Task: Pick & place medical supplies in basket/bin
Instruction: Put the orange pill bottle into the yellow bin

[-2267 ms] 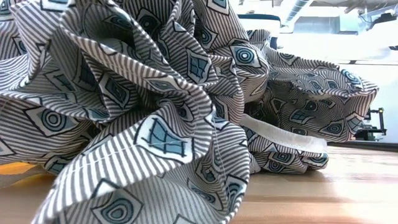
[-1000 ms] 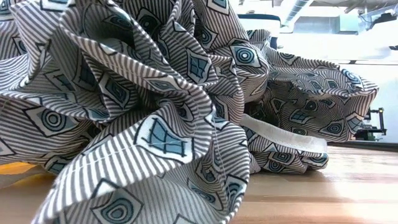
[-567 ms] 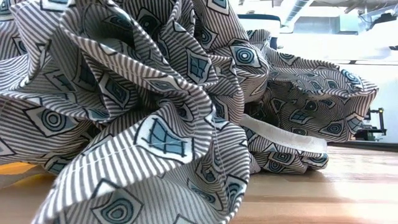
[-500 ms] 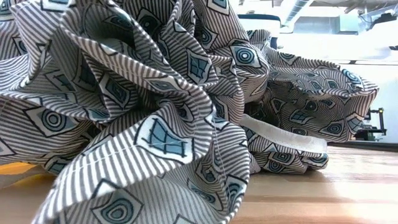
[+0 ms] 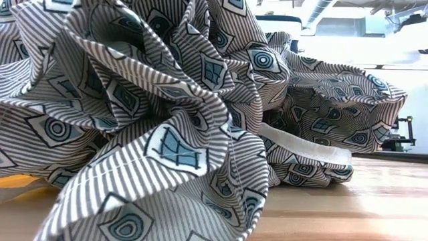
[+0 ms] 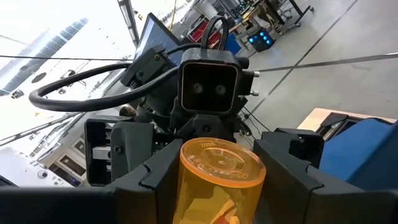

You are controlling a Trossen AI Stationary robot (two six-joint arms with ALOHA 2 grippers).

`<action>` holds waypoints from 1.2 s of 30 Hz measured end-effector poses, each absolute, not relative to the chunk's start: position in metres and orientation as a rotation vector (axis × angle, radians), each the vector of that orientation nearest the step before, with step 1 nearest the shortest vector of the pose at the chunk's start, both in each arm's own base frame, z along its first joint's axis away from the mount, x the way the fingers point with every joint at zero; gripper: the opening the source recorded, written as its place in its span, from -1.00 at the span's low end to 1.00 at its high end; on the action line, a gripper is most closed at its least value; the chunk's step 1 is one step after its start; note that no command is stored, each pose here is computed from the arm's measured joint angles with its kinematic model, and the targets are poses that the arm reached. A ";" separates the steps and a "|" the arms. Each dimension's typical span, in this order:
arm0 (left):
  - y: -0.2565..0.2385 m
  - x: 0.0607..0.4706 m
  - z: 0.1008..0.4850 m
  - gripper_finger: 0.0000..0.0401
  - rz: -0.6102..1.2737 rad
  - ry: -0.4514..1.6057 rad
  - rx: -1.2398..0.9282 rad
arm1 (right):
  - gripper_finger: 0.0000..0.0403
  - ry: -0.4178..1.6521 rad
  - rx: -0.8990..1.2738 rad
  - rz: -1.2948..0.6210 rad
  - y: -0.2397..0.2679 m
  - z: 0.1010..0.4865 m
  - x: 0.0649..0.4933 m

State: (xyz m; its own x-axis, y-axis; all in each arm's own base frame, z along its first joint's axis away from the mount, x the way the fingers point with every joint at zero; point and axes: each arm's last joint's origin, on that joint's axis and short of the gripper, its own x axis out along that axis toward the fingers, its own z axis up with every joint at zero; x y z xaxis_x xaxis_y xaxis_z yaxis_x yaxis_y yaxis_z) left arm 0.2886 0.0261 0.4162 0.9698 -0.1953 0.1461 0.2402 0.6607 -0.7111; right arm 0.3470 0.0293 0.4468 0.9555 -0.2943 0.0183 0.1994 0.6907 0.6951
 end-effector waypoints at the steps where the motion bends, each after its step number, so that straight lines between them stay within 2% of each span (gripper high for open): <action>1: 0.026 0.289 0.416 0.50 -0.253 -0.055 -0.812 | -0.12 -0.133 0.766 -0.275 0.029 0.447 0.347; 23: 0.022 0.289 0.414 0.49 -0.292 -0.011 -0.814 | -0.12 -0.124 0.788 -0.239 0.034 0.448 0.346; 27: 0.022 0.289 0.413 0.38 -0.287 0.003 -0.827 | -0.12 -0.123 0.787 -0.239 0.034 0.447 0.346; 36: 0.022 0.289 0.413 -0.03 -0.291 0.009 -0.841 | -0.12 -0.119 0.782 -0.242 0.034 0.447 0.346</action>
State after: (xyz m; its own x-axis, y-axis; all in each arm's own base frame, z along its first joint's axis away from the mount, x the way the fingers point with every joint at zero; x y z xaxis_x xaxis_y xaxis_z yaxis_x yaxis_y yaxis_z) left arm 0.2887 0.0222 0.4130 0.9603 -0.2575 0.1070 0.2507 0.6295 -0.7354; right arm 0.3462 0.0342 0.4469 0.9656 -0.2596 0.0160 0.1719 0.6833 0.7096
